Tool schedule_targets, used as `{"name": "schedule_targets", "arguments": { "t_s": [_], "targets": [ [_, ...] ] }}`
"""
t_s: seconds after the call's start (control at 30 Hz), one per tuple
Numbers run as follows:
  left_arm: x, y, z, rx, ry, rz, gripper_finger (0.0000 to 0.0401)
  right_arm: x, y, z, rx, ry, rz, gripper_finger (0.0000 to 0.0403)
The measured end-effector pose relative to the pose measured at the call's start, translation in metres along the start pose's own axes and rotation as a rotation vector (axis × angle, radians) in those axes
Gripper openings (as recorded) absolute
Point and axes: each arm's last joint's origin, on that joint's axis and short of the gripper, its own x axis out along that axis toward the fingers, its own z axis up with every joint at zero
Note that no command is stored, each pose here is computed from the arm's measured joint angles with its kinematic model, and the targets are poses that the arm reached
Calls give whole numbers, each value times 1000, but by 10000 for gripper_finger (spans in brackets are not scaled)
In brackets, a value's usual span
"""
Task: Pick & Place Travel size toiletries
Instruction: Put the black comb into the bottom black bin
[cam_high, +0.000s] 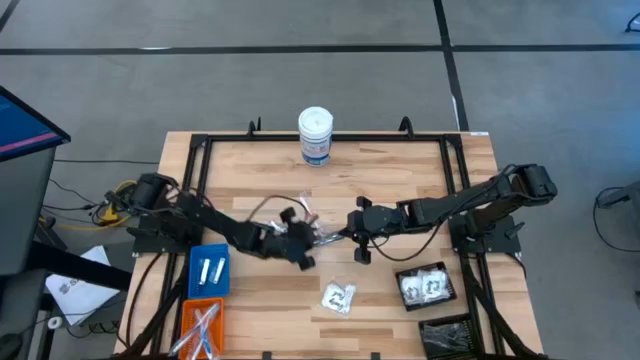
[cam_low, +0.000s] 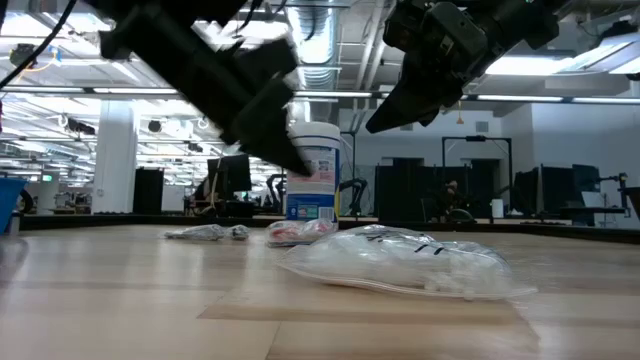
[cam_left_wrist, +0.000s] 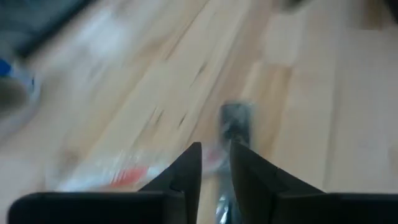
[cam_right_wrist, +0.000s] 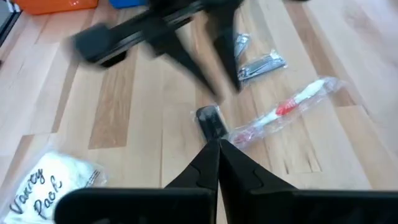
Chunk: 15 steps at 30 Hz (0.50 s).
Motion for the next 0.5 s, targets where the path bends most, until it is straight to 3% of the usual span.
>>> {"name": "schedule_targets", "arguments": {
  "t_s": [0.13,0.23,0.37,0.5],
  "targets": [
    [-2,27,-26,-134,104,-114,46,1,-11,1,28,10,-26,0],
    [-1,28,-39,-158,117,-221,19,2,-17,0,30,27,-46,0],
    [0,16,-45,-101,54,-260,3,2,-18,-2,1,45,-48,0],
    [-8,3,-38,-30,-60,-193,12,2,-18,-1,-37,39,-49,0]
  ]
}}
